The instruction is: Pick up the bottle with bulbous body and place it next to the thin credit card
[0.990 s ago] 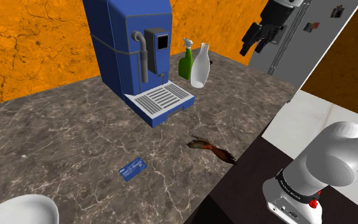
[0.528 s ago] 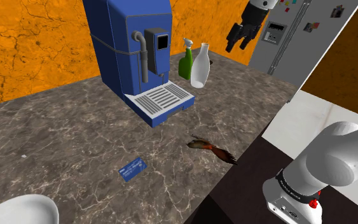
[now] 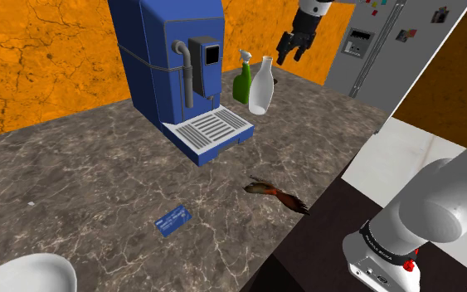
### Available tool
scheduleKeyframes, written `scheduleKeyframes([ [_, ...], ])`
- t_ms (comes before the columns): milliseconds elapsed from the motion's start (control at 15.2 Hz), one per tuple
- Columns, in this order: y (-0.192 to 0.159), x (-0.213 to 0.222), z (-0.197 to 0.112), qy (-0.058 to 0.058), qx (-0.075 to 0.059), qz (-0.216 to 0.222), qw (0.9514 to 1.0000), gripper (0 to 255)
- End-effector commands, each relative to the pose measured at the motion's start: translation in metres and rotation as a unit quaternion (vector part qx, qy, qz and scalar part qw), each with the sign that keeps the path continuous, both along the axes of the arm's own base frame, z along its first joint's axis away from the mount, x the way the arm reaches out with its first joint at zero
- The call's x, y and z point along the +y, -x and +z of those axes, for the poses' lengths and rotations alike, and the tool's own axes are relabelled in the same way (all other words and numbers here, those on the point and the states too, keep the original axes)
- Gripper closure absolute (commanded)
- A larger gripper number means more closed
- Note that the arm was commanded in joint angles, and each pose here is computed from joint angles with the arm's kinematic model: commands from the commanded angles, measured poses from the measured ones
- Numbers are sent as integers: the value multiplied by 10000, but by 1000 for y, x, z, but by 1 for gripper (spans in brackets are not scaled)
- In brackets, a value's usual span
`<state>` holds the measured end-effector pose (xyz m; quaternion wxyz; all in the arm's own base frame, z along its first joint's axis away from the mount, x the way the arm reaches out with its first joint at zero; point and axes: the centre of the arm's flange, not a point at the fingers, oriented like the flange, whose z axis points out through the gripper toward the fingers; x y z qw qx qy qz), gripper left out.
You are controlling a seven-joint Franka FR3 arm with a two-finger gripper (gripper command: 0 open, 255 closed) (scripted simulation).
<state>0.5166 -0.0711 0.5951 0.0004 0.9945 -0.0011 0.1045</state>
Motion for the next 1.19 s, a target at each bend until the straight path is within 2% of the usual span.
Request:
scheduleKeyframes([
  [0, -27, -9, -4, 24, 6, 40, 10000, 0],
  [462, -113, -35, -25, 93, 39, 167, 9998, 0],
  [990, -122, -36, -64, 93, 39, 168, 9998, 0],
  [1122, -122, -36, -64, 93, 39, 168, 9998, 0],
])
